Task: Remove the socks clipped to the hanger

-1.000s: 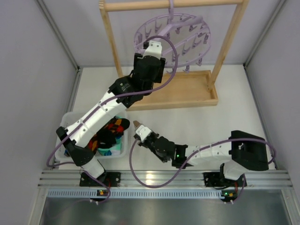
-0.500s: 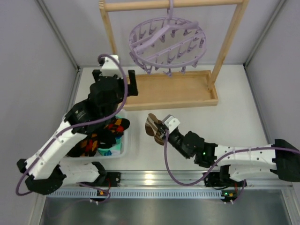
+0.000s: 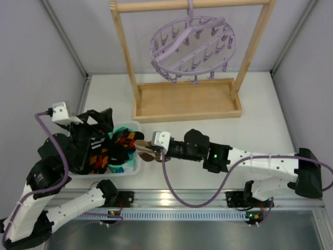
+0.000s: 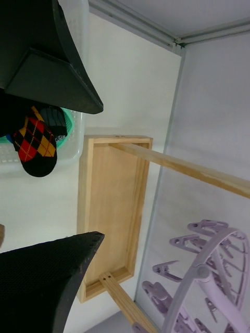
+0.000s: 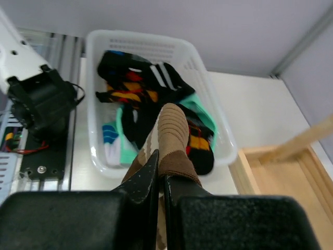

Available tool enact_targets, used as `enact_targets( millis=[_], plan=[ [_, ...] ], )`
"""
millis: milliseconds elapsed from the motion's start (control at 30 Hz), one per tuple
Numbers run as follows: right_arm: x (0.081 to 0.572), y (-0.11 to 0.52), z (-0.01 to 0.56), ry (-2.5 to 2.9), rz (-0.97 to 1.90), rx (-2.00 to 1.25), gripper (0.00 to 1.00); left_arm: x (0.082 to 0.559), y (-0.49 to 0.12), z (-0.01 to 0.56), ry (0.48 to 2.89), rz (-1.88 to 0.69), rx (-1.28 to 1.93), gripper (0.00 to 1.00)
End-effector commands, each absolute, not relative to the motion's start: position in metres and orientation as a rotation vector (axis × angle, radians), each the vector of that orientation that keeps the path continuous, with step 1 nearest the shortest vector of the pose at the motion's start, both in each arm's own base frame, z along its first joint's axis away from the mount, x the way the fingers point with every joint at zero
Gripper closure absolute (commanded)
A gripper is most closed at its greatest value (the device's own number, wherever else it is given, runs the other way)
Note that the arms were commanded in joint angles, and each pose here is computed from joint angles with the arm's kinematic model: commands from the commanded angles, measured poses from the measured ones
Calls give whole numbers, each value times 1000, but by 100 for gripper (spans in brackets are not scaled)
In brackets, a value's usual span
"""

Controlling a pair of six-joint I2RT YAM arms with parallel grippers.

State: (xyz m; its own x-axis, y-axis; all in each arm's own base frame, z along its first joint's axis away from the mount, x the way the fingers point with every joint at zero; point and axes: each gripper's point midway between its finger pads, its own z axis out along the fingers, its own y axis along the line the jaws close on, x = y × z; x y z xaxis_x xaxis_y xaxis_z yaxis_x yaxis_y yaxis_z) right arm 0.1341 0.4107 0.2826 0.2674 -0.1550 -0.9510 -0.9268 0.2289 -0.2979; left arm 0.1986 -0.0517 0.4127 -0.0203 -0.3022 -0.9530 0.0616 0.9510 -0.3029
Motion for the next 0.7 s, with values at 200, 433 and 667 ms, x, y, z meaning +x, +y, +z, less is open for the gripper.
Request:
enact_targets(
  millis=[200,433,667],
  plan=[
    [94,515,328,848,1230,-1561,100,194,0,441,1459,-156,-448,2],
    [142,591,252,1088,1411,-1545,100,187,14,445,1433,-146,-497,2],
    [236,621,150,1489,1222,-1271,98,185,19,438,1437,-108,-501,2]
  ],
)
